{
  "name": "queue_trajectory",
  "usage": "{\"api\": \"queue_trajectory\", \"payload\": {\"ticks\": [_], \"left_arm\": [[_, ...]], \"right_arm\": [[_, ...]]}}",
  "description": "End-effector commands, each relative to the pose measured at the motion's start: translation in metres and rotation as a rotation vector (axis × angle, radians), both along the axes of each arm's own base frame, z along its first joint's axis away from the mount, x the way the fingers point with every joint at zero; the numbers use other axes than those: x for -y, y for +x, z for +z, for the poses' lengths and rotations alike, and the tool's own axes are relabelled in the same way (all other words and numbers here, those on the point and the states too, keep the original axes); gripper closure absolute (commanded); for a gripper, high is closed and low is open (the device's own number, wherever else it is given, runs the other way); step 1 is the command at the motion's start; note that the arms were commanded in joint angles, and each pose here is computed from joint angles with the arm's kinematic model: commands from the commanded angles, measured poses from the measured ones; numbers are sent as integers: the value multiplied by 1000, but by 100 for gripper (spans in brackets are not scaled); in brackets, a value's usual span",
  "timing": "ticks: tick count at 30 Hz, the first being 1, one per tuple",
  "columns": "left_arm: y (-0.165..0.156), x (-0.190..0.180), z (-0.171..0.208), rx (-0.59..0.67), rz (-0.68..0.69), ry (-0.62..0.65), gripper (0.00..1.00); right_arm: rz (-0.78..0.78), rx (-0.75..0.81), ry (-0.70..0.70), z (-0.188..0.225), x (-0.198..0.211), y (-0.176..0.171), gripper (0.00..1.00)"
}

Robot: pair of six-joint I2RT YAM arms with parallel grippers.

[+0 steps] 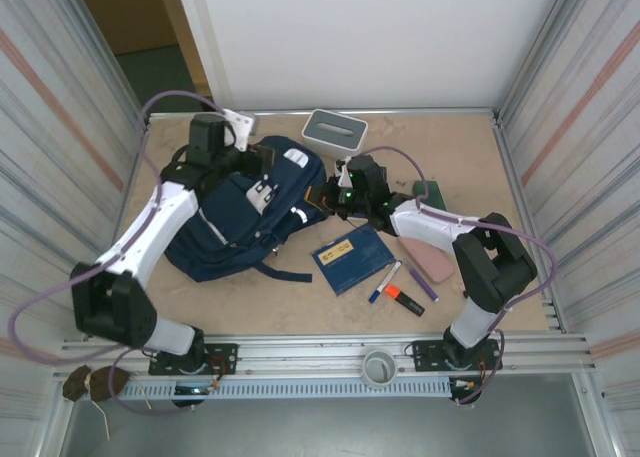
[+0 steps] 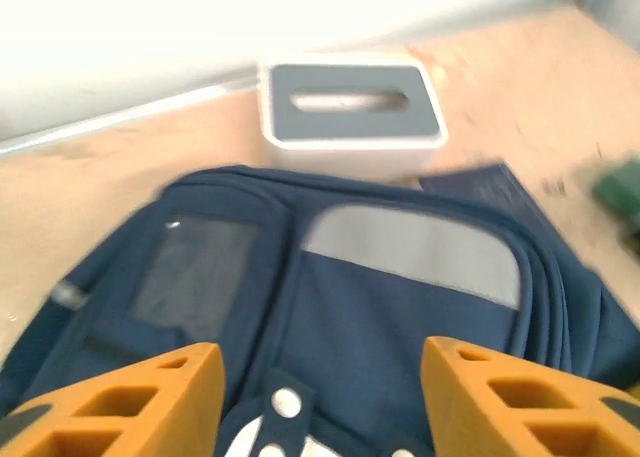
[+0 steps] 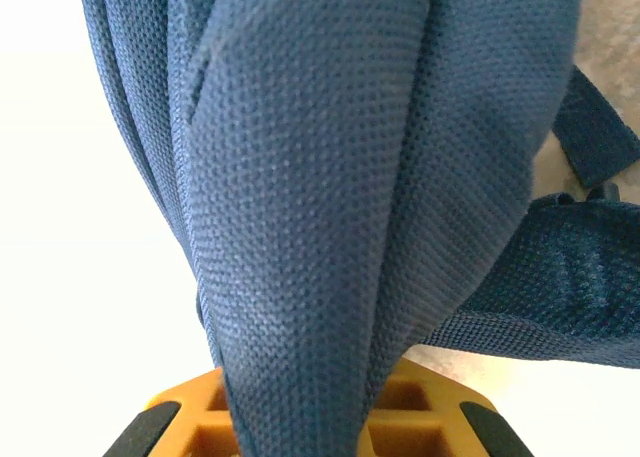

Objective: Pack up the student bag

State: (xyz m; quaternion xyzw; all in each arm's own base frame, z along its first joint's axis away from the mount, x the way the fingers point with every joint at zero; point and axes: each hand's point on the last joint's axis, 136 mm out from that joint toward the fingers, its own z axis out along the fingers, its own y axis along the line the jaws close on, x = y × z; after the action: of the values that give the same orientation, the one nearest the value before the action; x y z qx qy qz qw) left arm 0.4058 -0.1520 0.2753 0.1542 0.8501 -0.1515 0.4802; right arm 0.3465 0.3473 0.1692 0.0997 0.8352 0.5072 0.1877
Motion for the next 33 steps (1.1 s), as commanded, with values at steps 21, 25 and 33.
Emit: {"api": "queue_trajectory", "payload": {"ticks": [21, 25, 33], "left_arm": [[-187, -7, -125, -61, 126, -20, 35], [-170, -6, -115, 63, 142, -30, 38], [-134, -26, -111, 137, 231, -60, 40]], "right_arm": [[-214, 118, 375, 131, -28, 31, 100], [-211, 111, 373, 132, -29, 30, 100], [-202, 108, 377, 136, -33, 25, 100]]}}
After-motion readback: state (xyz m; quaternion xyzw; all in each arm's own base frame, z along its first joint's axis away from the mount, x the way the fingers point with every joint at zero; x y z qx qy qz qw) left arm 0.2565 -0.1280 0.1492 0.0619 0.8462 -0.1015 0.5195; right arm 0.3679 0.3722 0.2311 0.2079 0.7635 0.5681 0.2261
